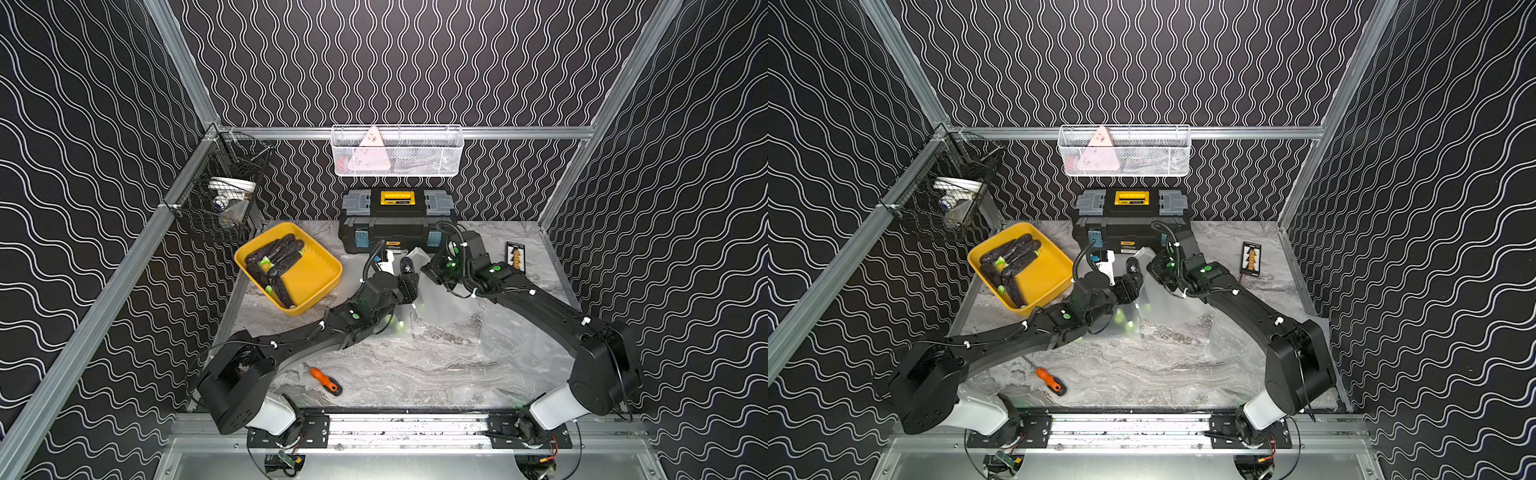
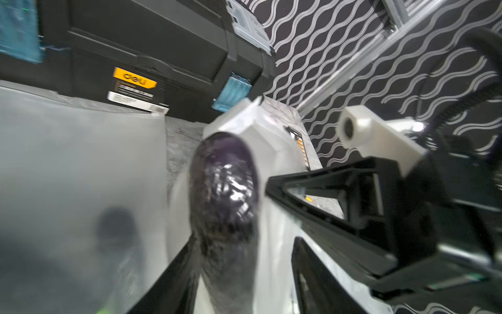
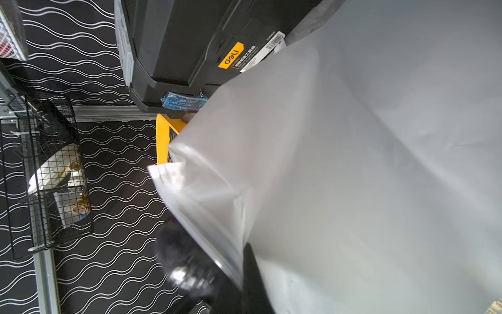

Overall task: Place the eggplant in a zip-top bag and seal the zipper
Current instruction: Place the eggplant in the zipper food storage bag, then pick up the eggplant from the basket.

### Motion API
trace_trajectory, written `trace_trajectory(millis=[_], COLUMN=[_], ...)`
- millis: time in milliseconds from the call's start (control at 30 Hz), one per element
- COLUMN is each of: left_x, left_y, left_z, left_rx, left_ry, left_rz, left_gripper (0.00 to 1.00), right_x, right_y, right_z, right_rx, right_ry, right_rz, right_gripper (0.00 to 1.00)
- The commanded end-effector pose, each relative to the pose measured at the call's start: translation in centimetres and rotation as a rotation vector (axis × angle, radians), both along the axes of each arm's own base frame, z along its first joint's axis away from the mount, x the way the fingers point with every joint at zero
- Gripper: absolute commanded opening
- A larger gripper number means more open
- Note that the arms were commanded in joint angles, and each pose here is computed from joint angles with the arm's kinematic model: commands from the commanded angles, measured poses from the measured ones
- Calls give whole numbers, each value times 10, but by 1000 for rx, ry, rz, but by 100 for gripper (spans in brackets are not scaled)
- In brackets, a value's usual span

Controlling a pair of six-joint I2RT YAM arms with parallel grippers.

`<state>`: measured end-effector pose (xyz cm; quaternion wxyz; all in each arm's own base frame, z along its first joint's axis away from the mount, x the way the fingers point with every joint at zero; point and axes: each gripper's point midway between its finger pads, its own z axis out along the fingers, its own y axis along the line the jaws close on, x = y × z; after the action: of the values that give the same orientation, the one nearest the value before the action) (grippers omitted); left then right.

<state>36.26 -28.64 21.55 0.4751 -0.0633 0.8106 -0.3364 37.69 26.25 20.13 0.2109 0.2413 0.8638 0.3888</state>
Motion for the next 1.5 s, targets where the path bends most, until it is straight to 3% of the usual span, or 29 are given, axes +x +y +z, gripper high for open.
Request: trace_trajectory(millis=[0,400,533,767,1167,1467], left_x=[-3,11,29,49,47,48], left_y=[-9,37,86,212,358,411], left_z=[7,19,15,-31,-99,-130], left_rx=[-22,2,110,410,492,551], left_ry=[0,42,107,355,677,803], left_rz=[-53,45,165,447,689,758], left_gripper=[59,65,65,65,65,64], right_x=[7,4,3,-6,-23,-15], right_y=[2,-6,-14,-17,-16,-1], right_z=[6,-3,-9,-5,-5,-33], right_rx=[32,-21,-79,-229,-464,-523], right_ry=[-23,-31,-44,-120,-261,-264], right_rz=[-16,-11,-16,29,102,176], right_gripper=[5,4,4,4,5,5])
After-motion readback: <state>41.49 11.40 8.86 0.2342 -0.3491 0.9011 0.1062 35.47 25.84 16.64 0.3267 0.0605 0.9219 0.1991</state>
